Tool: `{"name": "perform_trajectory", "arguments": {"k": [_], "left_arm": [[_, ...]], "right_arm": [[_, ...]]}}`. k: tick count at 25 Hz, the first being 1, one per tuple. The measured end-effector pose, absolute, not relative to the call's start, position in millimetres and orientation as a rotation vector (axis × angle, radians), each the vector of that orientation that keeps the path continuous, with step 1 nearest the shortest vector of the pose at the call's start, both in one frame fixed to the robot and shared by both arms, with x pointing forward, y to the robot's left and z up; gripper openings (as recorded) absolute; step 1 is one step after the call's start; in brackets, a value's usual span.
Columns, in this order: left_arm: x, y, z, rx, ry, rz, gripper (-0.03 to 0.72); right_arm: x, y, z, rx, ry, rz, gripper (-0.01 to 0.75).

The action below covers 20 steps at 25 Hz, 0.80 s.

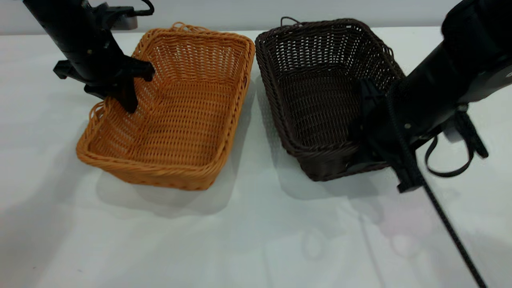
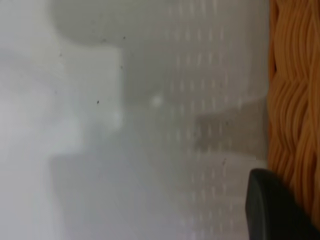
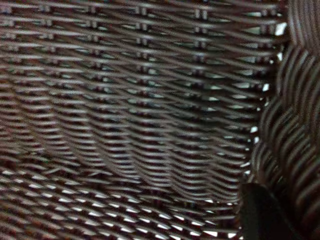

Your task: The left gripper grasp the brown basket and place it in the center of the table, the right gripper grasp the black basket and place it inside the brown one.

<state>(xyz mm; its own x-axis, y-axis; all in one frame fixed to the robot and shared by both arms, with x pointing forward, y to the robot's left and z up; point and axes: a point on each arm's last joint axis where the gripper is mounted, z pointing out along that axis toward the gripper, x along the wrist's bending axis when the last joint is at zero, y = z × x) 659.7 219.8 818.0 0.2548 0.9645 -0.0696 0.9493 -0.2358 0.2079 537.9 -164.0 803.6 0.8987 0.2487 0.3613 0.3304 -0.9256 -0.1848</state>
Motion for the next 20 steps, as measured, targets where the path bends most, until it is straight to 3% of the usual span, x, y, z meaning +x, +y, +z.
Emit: {"name": "perform_trajectory", "arguments": {"k": [8, 14, 20], "left_arm": [[664.8, 209.0, 819.7, 2.518, 1.420, 0.244, 0.083], [668.2, 168.8, 824.8, 2.751, 0.659, 0.511, 0.083], [655.7, 122.0, 827.0, 2.818, 0.140, 0.615, 0.083]], "right_arm": [[588.0, -226.0, 839.5, -2.581, -0.688, -0.746, 0.093], [616.1, -270.8, 870.6, -2.379, -0.938, -0.796, 0.092], [639.6, -301.4, 906.9, -2.296, -1.229, -0.743, 0.092]]}}
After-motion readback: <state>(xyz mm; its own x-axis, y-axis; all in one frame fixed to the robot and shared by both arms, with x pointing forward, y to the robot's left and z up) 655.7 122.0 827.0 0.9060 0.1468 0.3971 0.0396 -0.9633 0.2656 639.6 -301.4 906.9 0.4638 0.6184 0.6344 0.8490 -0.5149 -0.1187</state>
